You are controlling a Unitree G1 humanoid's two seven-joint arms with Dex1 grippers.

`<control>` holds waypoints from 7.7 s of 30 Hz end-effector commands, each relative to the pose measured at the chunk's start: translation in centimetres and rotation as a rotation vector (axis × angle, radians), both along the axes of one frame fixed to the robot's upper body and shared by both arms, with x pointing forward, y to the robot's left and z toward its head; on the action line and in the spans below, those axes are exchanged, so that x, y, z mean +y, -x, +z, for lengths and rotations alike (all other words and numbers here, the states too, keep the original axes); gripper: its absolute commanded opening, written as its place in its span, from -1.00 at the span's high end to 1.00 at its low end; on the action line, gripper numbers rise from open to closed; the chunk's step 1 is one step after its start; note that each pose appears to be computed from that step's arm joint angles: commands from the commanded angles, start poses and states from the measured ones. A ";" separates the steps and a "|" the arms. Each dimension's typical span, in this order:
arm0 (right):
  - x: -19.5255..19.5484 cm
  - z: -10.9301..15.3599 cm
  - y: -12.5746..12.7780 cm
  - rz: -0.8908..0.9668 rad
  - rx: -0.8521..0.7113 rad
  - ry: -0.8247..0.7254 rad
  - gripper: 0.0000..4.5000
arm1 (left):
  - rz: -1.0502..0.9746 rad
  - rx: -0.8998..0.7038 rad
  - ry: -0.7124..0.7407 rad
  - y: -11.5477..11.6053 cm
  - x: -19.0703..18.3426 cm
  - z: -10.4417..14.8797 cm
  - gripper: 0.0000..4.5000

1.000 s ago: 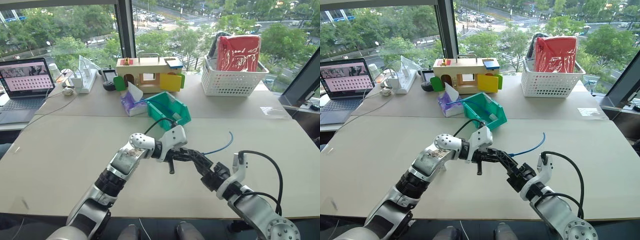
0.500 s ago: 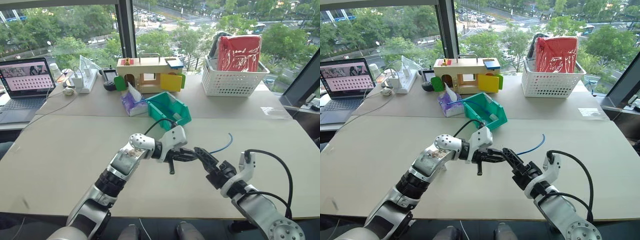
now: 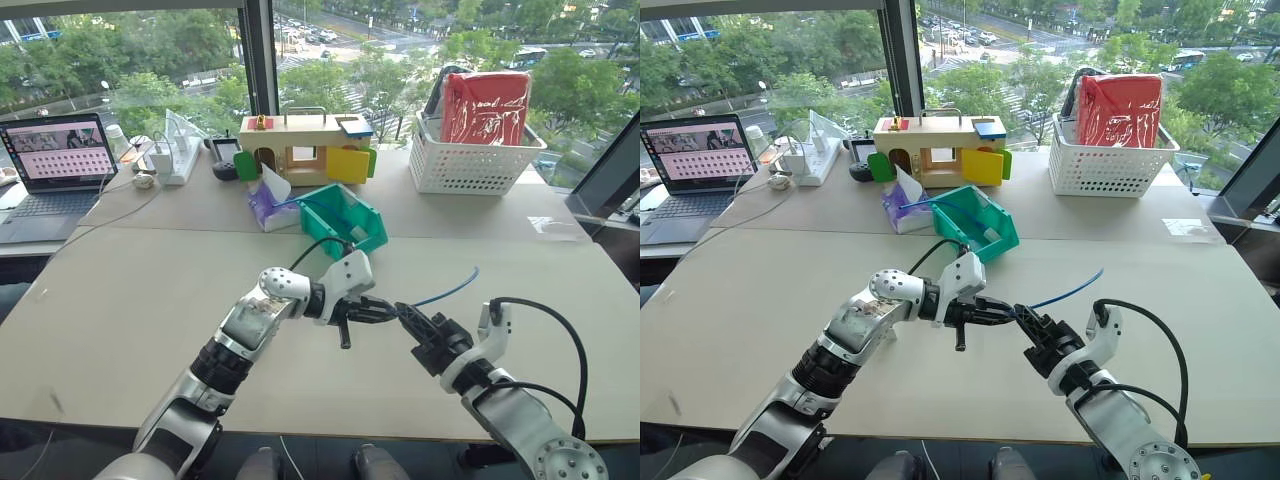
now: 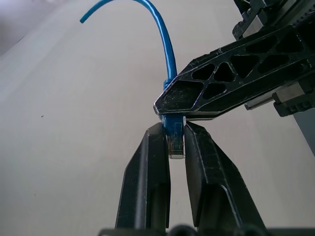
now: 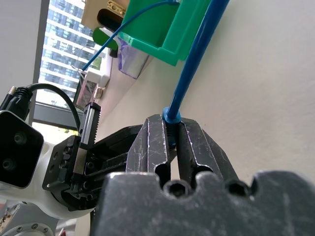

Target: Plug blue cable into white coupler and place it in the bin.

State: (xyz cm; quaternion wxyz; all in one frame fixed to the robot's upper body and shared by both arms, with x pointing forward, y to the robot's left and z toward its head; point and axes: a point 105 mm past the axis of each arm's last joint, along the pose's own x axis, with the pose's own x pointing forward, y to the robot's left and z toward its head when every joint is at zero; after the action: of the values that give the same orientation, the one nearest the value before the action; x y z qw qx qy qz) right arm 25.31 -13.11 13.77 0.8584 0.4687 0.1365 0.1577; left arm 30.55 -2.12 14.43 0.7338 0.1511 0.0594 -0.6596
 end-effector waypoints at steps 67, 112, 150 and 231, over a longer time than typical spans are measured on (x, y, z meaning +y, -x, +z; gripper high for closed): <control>-6.6 7.2 -9.0 -0.102 -0.289 0.130 1.00 | 1.101 0.298 -0.027 3.3 14.7 -5.1 -0.99; 5.6 0.6 -1.6 0.330 -0.105 0.382 1.00 | 0.433 0.161 -0.066 1.2 6.7 -6.5 0.71; 7.8 -1.7 -2.0 0.482 -0.133 0.706 1.00 | 0.522 0.261 -0.191 2.4 6.9 -5.1 0.71; 3.7 9.5 -21.1 0.459 -0.628 1.157 -0.14 | 0.697 0.001 0.467 1.9 13.2 -0.3 -1.00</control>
State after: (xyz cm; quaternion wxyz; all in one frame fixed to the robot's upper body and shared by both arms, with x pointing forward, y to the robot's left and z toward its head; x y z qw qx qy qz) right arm 46.16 -9.56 20.00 0.9109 -0.1660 0.0909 0.3667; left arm 28.66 10.83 12.71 0.9243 -0.0523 -0.0082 -0.3779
